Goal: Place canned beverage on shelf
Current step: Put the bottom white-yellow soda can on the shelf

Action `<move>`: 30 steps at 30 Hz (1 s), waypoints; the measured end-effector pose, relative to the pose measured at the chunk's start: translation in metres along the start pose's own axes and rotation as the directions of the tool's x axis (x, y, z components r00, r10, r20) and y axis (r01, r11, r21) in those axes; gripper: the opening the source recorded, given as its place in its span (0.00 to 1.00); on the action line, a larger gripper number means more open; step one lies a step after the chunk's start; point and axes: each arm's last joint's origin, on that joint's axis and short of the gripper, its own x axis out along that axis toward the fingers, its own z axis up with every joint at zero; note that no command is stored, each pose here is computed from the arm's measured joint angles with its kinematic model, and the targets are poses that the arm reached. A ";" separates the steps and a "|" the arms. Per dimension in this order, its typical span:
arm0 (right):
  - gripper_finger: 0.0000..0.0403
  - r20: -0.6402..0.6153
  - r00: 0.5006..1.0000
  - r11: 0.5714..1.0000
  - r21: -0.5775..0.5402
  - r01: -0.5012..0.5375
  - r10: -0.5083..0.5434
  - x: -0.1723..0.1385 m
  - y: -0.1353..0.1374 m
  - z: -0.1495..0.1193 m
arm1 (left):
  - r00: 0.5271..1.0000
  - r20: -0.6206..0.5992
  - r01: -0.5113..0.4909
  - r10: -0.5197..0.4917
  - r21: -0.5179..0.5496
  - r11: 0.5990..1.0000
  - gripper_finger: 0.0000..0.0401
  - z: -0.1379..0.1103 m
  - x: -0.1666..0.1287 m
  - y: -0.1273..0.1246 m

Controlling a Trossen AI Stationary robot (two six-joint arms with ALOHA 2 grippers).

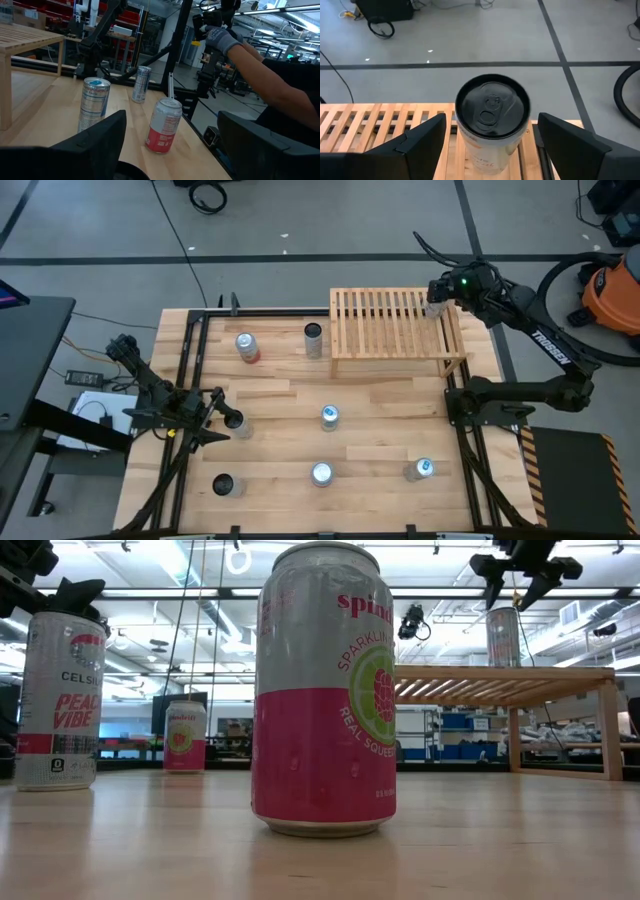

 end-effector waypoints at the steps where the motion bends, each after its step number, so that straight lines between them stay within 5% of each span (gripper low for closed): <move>1: 0.81 -0.004 1.000 1.000 0.000 0.002 -0.002 0.002 0.001 0.000 | 1.000 0.000 0.000 0.000 0.000 1.000 0.79 0.000 0.000 0.000; 20: 0.80 -0.040 0.999 1.000 -0.012 0.007 -0.007 0.013 0.001 0.004 | 1.000 0.000 0.000 0.000 0.001 1.000 0.79 0.000 0.000 0.000; 30: 0.65 -0.045 0.999 1.000 -0.002 -0.012 0.012 0.013 0.001 0.004 | 1.000 0.000 0.000 0.000 0.001 1.000 0.79 0.000 0.000 0.000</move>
